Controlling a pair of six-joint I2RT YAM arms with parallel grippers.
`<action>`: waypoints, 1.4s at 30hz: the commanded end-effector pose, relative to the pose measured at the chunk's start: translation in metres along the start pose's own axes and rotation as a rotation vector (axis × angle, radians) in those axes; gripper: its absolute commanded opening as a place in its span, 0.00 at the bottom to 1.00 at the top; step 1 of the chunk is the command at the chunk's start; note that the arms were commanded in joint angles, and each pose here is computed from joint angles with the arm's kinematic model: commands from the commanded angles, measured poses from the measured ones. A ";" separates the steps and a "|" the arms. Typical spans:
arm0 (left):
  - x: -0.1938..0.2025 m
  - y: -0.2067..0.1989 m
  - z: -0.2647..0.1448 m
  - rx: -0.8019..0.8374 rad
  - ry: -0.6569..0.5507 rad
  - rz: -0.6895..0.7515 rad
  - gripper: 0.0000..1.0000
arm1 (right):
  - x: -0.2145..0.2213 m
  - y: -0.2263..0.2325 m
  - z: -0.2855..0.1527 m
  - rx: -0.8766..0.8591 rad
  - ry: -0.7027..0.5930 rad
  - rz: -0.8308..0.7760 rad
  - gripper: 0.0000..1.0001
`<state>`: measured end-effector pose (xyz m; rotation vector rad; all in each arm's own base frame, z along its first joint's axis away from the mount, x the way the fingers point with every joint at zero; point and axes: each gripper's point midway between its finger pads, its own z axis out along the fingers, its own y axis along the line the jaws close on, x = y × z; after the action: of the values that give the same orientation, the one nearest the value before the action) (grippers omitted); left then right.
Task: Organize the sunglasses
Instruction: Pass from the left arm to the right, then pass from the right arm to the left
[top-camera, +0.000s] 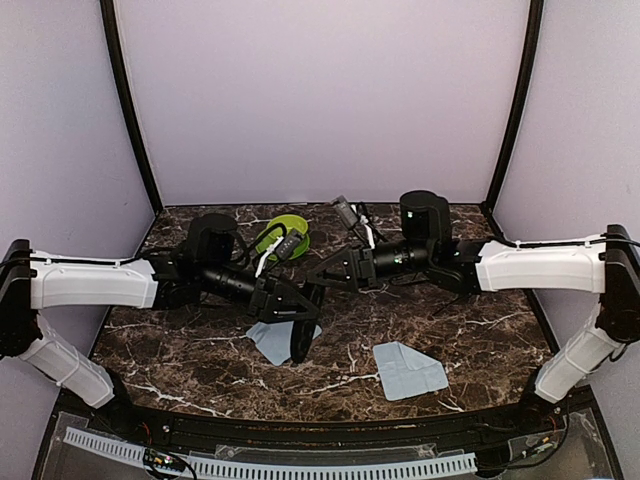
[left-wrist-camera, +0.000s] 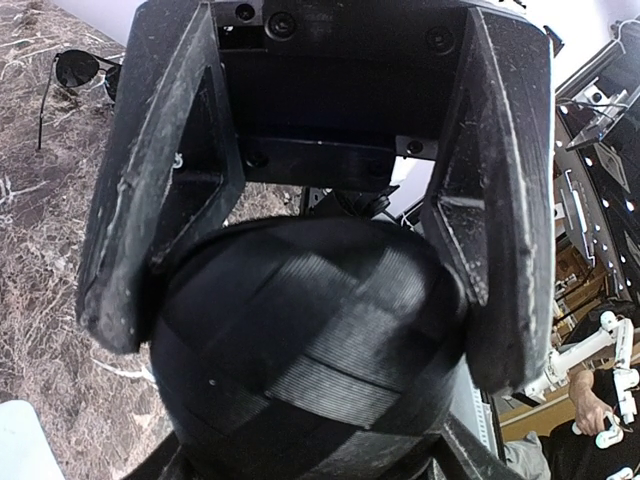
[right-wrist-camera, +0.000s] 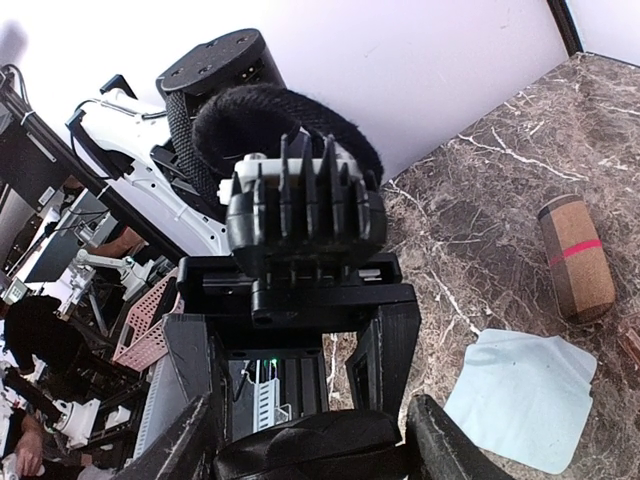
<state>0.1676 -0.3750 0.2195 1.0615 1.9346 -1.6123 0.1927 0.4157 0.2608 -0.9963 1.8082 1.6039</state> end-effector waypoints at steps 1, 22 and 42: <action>-0.008 -0.008 -0.001 0.026 -0.046 0.028 0.29 | -0.010 0.000 -0.009 0.007 -0.044 -0.011 0.34; 0.010 0.009 0.003 -0.002 -0.115 -0.066 0.96 | -0.027 -0.016 -0.034 0.070 -0.154 0.043 0.20; 0.008 0.012 0.010 0.018 -0.136 -0.060 0.51 | -0.020 -0.020 -0.033 0.063 -0.148 0.061 0.23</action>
<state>0.1747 -0.3805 0.1920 0.8609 1.9505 -1.6590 0.2258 0.3886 0.2524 -0.7447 1.8830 1.6001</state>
